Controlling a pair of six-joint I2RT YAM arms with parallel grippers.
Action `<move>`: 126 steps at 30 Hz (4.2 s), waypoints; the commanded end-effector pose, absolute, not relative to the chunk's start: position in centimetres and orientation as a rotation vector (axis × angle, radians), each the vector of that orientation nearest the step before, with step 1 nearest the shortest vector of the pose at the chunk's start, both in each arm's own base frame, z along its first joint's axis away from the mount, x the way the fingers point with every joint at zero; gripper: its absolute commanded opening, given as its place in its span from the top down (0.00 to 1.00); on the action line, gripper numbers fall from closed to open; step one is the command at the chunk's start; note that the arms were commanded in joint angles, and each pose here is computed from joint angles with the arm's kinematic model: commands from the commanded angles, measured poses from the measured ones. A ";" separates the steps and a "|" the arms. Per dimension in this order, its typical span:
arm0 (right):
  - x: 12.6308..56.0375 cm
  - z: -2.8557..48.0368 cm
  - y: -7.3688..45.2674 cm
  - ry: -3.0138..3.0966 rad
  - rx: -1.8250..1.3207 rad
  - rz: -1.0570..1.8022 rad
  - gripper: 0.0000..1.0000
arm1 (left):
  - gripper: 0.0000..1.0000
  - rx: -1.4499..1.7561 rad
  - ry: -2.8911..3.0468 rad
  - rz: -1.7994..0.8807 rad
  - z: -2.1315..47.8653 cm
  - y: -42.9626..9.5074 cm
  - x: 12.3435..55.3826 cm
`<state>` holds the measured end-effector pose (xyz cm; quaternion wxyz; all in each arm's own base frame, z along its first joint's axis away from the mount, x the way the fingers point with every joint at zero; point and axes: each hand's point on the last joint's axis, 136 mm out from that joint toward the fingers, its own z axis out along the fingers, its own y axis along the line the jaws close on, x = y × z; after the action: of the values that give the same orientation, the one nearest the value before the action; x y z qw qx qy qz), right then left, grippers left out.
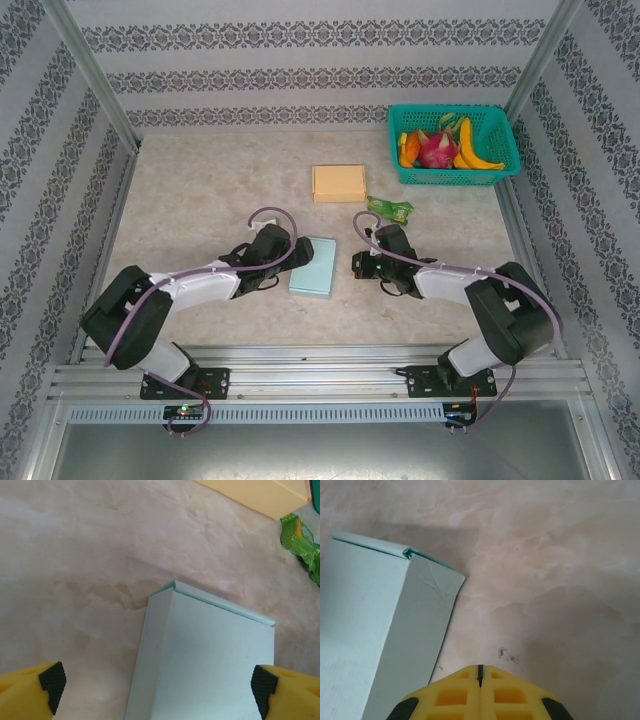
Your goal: Fold the paper box
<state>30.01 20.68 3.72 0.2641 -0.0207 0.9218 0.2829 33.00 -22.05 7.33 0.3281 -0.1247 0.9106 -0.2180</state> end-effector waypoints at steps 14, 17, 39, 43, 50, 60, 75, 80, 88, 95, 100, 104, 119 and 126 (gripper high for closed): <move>33.7 3.7 23.5 2.505 -0.082 0.998 1.00 | 0.03 -0.235 2.433 -0.657 6.6 -25.3 35.6; 34.0 3.6 23.6 2.508 -0.079 1.009 1.00 | 0.03 -0.224 2.441 -0.667 6.5 -25.7 35.8; 34.2 2.1 24.4 2.556 -0.070 1.068 1.00 | 0.03 -0.201 2.463 -0.684 6.0 -26.2 35.7; 34.0 1.8 24.5 2.563 -0.073 1.076 1.00 | 0.03 -0.203 2.466 -0.689 6.0 -26.3 35.6; 33.9 1.8 24.8 2.566 -0.086 1.082 1.00 | 0.04 -0.198 2.475 -0.725 5.8 -26.9 35.5; 33.7 1.5 25.0 2.572 -0.102 1.086 1.00 | 0.04 -0.127 2.485 -0.784 6.2 -29.5 35.2; 33.5 2.3 25.7 2.542 -0.105 1.123 1.00 | 0.04 0.068 2.458 -0.874 8.8 -35.4 34.3; 33.5 2.7 25.7 2.529 -0.104 1.133 1.00 | 0.05 0.104 2.456 -0.895 9.2 -36.7 34.1; 33.3 4.1 24.9 2.485 -0.096 1.084 1.00 | 0.05 0.079 2.448 -0.815 9.7 -35.6 34.4; 33.4 4.9 22.5 2.447 -0.035 0.943 1.00 | 0.03 0.034 2.393 -0.663 11.6 -32.6 34.9; 33.1 6.0 21.4 2.408 -0.004 0.891 1.00 | 0.03 0.006 2.364 -0.594 12.5 -30.9 34.9; 32.8 6.3 20.5 2.387 0.022 0.846 1.00 | 0.02 -0.032 2.355 -0.542 12.4 -29.5 35.3; 31.3 7.3 17.5 2.344 0.060 0.683 0.96 | 0.02 -0.113 2.323 -0.537 12.9 -26.3 33.5; 30.9 8.6 17.3 2.304 0.056 0.645 0.92 | 0.02 -0.149 2.292 -0.542 13.8 -23.9 31.6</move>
<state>31.27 18.00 8.83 0.3579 0.0215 0.8920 0.2753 31.70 -25.05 13.10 0.3655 -0.0379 0.9058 -0.2110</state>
